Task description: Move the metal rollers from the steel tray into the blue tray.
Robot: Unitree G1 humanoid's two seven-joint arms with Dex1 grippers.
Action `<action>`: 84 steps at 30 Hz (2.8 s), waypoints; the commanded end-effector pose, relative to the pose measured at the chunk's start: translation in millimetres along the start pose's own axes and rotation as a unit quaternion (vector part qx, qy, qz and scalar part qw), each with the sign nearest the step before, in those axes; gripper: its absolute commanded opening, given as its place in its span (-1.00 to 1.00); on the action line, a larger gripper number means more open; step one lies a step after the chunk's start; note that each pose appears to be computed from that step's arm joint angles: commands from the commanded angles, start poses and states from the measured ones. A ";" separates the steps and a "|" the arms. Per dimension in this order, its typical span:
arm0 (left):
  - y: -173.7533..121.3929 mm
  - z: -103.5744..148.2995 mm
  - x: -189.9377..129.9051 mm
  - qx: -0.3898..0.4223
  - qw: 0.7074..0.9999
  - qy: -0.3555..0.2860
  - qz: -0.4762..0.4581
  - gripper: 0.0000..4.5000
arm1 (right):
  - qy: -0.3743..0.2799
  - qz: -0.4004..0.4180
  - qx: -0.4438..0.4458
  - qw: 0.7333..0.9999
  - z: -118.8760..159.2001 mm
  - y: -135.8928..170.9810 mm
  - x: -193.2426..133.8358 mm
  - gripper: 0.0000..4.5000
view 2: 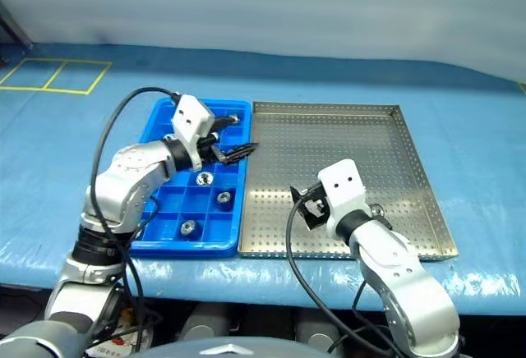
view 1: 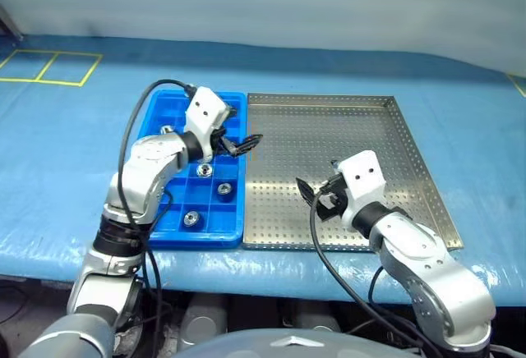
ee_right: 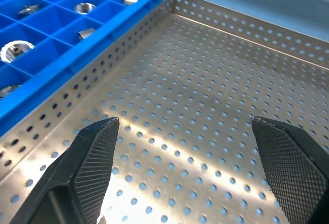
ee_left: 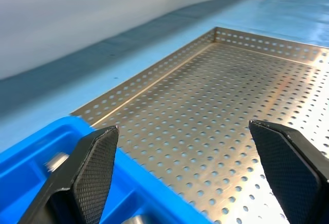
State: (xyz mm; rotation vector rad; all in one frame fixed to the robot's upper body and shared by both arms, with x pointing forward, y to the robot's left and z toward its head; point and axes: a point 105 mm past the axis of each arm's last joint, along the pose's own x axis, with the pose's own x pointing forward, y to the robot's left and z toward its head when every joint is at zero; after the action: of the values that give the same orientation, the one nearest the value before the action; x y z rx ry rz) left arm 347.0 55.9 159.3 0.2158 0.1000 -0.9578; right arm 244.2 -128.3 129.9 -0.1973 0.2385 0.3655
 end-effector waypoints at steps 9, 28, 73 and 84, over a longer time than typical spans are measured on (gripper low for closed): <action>-56.1 6.3 80.8 0.057 0.987 0.008 -0.149 0.96 | -0.009 -0.118 0.015 0.993 -17.1 -24.9 -36.9 0.92; -110.2 -20.9 142.5 0.054 0.980 0.034 -0.191 0.96 | -0.009 -0.214 0.064 0.975 -37.4 -23.1 -72.7 0.92; -91.0 -9.8 132.0 -0.071 0.987 -0.020 -0.142 -0.26 | -0.023 -0.110 0.034 0.993 -6.1 -4.5 -37.5 0.92; -28.6 36.7 29.5 -0.022 0.995 -0.093 -0.026 -0.26 | -0.048 0.046 -0.030 0.997 23.1 22.8 9.0 0.92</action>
State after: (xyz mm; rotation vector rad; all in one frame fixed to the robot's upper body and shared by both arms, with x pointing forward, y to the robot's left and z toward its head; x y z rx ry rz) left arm 348.5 2.5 162.6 0.0966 0.0316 -1.0291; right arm 247.6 -107.9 141.7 -0.2205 0.1635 0.4180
